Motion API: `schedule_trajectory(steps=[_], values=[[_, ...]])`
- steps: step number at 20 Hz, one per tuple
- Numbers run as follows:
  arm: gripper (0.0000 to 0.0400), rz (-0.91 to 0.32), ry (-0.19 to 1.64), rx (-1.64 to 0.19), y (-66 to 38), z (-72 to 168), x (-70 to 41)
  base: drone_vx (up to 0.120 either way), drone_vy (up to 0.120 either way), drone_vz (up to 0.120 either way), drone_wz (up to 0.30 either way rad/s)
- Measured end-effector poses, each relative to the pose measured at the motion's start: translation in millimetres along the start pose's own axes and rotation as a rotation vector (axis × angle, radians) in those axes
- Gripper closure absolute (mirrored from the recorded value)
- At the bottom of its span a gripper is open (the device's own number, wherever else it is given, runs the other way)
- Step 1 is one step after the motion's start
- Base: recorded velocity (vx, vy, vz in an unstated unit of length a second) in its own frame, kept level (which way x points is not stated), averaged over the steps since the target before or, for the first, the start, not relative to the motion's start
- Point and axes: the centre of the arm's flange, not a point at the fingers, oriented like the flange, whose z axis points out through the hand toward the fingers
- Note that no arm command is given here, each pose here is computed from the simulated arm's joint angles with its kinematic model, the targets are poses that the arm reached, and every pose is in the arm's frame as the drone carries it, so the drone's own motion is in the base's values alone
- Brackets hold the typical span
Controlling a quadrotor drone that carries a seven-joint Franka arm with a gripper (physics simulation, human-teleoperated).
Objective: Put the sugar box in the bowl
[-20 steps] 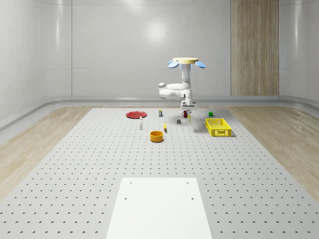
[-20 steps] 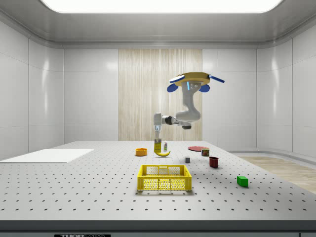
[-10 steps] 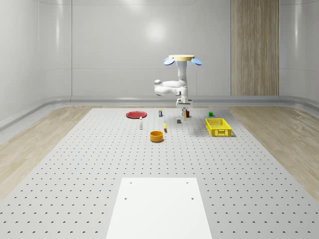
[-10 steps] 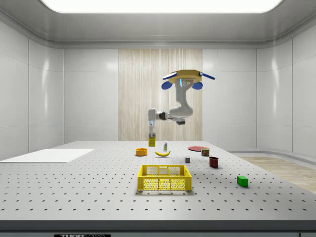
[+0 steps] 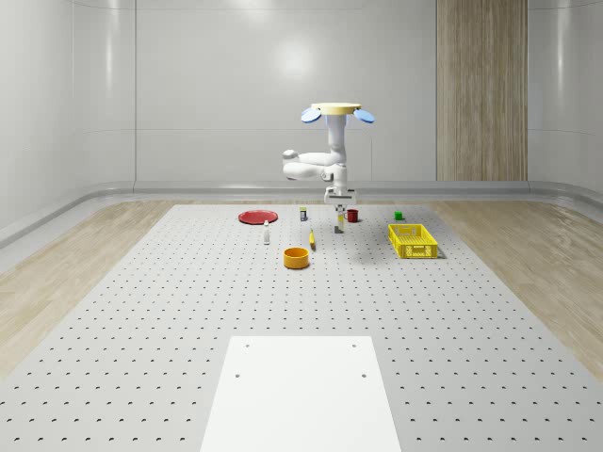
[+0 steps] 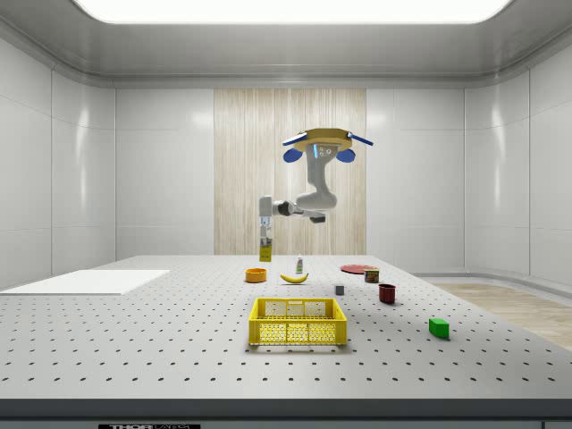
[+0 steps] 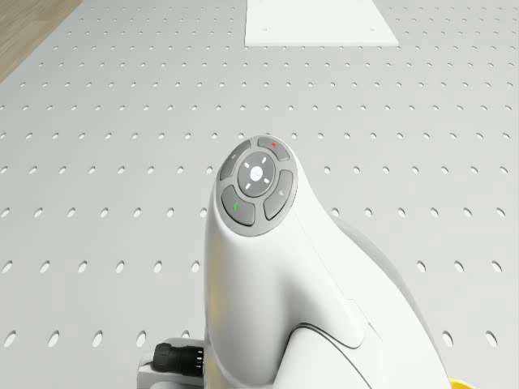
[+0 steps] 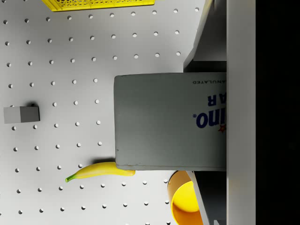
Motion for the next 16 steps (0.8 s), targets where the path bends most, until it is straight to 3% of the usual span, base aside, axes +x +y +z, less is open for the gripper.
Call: schedule_trajectory(steps=[16], values=[[0.0233,0.0,0.0,0.0,0.0,0.0,0.0,0.12,-0.12,0.0,0.0]])
